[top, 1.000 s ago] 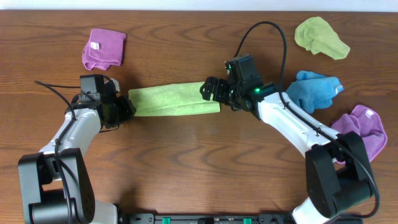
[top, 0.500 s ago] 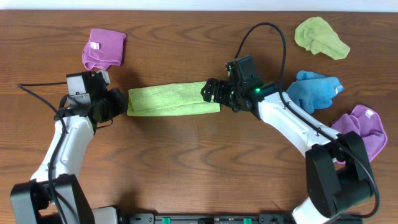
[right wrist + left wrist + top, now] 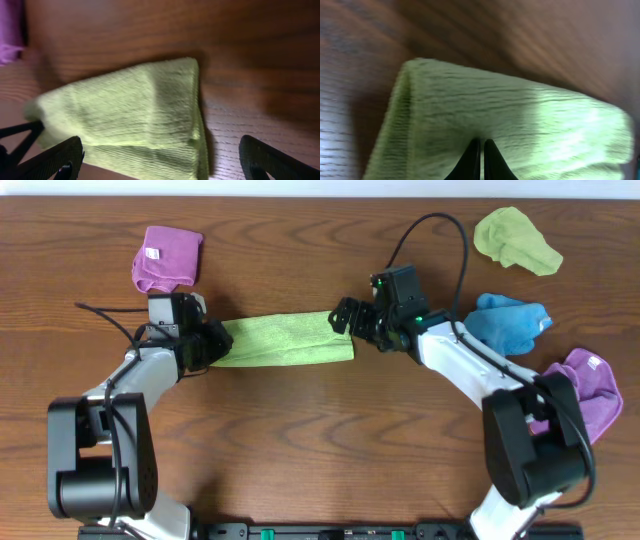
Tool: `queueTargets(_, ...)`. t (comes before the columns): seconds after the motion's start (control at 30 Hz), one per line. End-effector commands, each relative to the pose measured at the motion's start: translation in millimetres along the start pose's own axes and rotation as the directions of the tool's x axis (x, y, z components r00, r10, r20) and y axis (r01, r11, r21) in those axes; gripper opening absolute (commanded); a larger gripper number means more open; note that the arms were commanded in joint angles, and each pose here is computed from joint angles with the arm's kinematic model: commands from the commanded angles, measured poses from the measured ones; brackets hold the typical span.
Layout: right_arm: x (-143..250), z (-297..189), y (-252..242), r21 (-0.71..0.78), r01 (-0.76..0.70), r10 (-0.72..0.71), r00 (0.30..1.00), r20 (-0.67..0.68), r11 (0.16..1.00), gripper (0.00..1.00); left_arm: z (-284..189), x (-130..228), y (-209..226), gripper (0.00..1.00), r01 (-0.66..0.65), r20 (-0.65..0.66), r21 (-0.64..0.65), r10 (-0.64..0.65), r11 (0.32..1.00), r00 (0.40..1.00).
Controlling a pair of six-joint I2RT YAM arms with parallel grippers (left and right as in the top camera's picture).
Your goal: Fold the cloth
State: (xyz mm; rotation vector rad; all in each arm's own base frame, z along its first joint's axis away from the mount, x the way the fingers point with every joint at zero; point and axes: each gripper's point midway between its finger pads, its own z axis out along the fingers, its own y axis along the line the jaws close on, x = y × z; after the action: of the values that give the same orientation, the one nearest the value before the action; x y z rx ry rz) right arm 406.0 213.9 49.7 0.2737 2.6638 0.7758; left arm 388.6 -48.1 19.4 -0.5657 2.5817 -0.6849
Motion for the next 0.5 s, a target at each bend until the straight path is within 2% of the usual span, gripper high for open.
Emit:
queueTargets(0.0, 3.8, 9.1, -5.7, -0.004, -0.027, 0.026, 0.999, -0.035, 1.0, 0.99, 5.1, -8.1, 12.3, 0.06, 0.015, 0.027, -0.067, -0.013, 0.998, 1.0)
queueTargets(0.4, 28.7, 47.3, -12.2, -0.018, -0.072, 0.069, 0.99, -0.122, 0.997, 0.99, 12.4, -1.5, 25.4, 0.06, 0.03, 0.005, -0.112, -0.029, 0.993, 1.0)
queueTargets(0.47, 34.3, 53.2, -12.7, -0.012, -0.082, 0.08, 0.988, -0.134, 0.997, 0.96, 12.3, 0.0, 26.2, 0.06, 0.032, 0.0, -0.115, -0.032, 0.993, 0.999)
